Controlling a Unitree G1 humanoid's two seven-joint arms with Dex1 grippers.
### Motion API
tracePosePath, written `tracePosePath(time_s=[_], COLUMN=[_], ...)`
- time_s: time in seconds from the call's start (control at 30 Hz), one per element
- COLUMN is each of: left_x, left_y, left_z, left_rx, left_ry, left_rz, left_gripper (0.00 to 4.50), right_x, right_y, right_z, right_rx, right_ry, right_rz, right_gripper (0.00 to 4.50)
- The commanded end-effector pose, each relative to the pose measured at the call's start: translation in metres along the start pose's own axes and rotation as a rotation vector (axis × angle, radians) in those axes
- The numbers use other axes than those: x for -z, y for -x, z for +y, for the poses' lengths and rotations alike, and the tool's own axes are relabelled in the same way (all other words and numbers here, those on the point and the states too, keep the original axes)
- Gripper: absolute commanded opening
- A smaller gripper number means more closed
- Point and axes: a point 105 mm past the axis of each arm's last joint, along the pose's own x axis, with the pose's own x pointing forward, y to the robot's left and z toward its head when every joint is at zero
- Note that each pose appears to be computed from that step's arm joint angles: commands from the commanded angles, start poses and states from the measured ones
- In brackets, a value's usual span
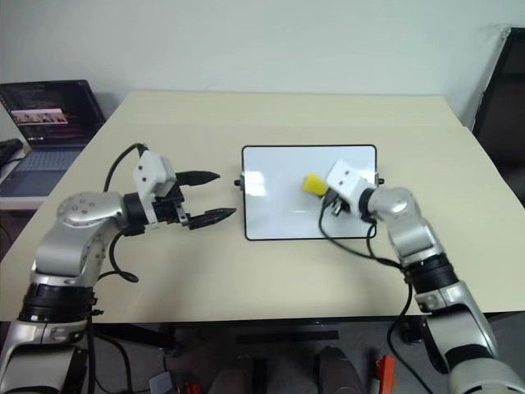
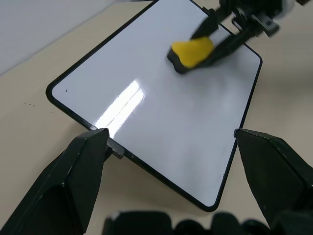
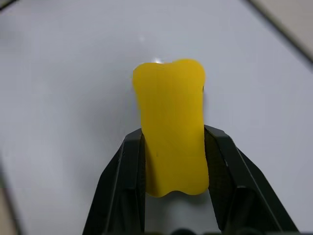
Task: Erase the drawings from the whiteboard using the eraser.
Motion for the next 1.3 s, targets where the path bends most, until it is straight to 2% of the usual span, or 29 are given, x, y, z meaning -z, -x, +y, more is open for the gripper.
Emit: tracePosePath(time_s=[0.03,0.13,0.23,0.33,0.4,0.47,0.53,0.6,0.67,0.87,1.13,1.23,1.3], left_x=[-0.011,-0.012,-0.013,-0.013,-0.015,-0.021,-0.022,-0.020,-0.017,-0.021,-0.023,-0.025,-0.026], left_y=[0.004,0.003,0.002,0.001,0.001,0.002,0.002,-0.001,-0.004,-0.006,-0.005,-0.010,-0.024], left_z=[0.002,0.003,0.003,0.003,0.003,0.002,0.000,-0.005,-0.007,-0.004,0.003,-0.001,-0.020], left_rx=[-0.016,-0.018,-0.015,-0.013,-0.010,0.000,0.013,0.039,0.051,0.050,0.047,0.061,0.131], left_ry=[-0.039,-0.041,-0.042,-0.042,-0.046,-0.044,-0.042,-0.029,-0.019,-0.027,-0.039,-0.039,-0.020], left_rz=[-0.026,-0.027,-0.029,-0.030,-0.037,-0.056,-0.061,-0.059,-0.056,-0.066,-0.062,-0.079,-0.106], left_gripper=[4.50,4.50,4.50,4.50,4.50,4.50,4.50,4.50,4.50,4.50,4.50,4.50,4.50], right_x=[0.028,0.028,0.026,0.011,-0.014,-0.042,-0.055,-0.043,-0.027,-0.010,0.004,0.038,0.096], right_y=[-0.005,-0.007,-0.006,0.003,0.022,0.058,0.091,0.123,0.141,0.164,0.171,0.183,0.196], right_z=[0.028,0.030,0.015,0.003,-0.004,-0.017,-0.025,-0.040,-0.045,-0.060,-0.070,-0.091,-0.108], right_rx=[-0.100,-0.095,-0.033,-0.019,-0.053,-0.076,-0.089,-0.022,0.013,0.085,0.140,0.277,0.466], right_ry=[-0.055,-0.069,-0.073,-0.080,-0.125,-0.189,-0.228,-0.254,-0.254,-0.229,-0.230,-0.319,-0.509], right_rz=[0.105,0.099,0.087,0.023,-0.094,-0.223,-0.287,-0.232,-0.150,-0.077,-0.046,0.046,0.190], right_gripper=[1.30,1.30,1.30,1.30,1.30,1.30,1.30,1.30,1.30,1.29,1.29,1.29,1.29])
